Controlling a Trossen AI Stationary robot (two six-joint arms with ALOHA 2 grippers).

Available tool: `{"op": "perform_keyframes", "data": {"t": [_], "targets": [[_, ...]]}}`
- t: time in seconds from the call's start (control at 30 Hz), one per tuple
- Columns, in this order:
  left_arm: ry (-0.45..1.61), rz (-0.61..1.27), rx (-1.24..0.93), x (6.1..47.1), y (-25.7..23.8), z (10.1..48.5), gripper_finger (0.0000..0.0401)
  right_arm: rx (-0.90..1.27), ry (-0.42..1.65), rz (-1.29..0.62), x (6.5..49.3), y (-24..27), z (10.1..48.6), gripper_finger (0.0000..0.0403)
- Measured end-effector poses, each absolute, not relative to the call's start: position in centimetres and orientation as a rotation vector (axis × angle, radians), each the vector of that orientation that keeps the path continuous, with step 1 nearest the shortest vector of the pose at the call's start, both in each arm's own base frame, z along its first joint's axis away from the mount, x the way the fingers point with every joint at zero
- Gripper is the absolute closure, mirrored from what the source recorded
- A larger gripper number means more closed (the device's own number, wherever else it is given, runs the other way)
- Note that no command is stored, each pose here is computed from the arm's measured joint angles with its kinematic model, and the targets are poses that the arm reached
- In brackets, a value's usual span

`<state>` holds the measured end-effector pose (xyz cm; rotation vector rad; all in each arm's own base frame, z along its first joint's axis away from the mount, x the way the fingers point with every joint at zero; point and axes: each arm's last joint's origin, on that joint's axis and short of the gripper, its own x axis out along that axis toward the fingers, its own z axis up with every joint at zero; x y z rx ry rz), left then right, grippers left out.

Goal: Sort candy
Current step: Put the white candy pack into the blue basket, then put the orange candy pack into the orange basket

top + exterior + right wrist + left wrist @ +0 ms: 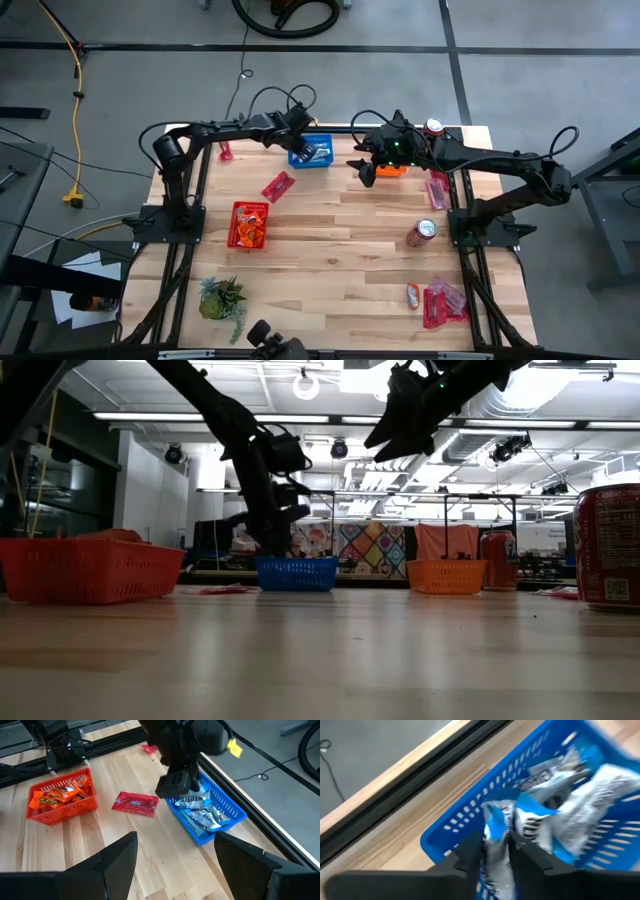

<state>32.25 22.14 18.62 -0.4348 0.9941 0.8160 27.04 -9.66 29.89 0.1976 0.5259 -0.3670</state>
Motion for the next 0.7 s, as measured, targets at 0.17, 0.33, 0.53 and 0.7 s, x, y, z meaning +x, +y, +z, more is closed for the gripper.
{"op": "perform_keyframes", "data": {"t": [0.17, 0.33, 0.53, 0.7], "targets": [[0.925, 0.772, -0.457, 31.5, 21.8, 21.4, 0.0249, 0.197, 0.524, -0.367, 27.0, -9.7, 29.9, 0.0144], [0.789, 0.713, -0.465, 29.6, 20.9, 26.3, 0.0201, 0.271, 0.504, -0.388, 27.1, -9.7, 30.0, 0.0144], [0.682, 0.745, -0.495, 25.4, 17.9, 32.5, 0.0188, 0.293, 0.493, -0.394, 27.1, -9.7, 30.0, 0.0144], [0.67, 0.871, -0.536, 21.8, 14.8, 32.7, 0.0188, 0.293, 0.493, -0.393, 27.1, -9.7, 30.0, 0.0144]]}}
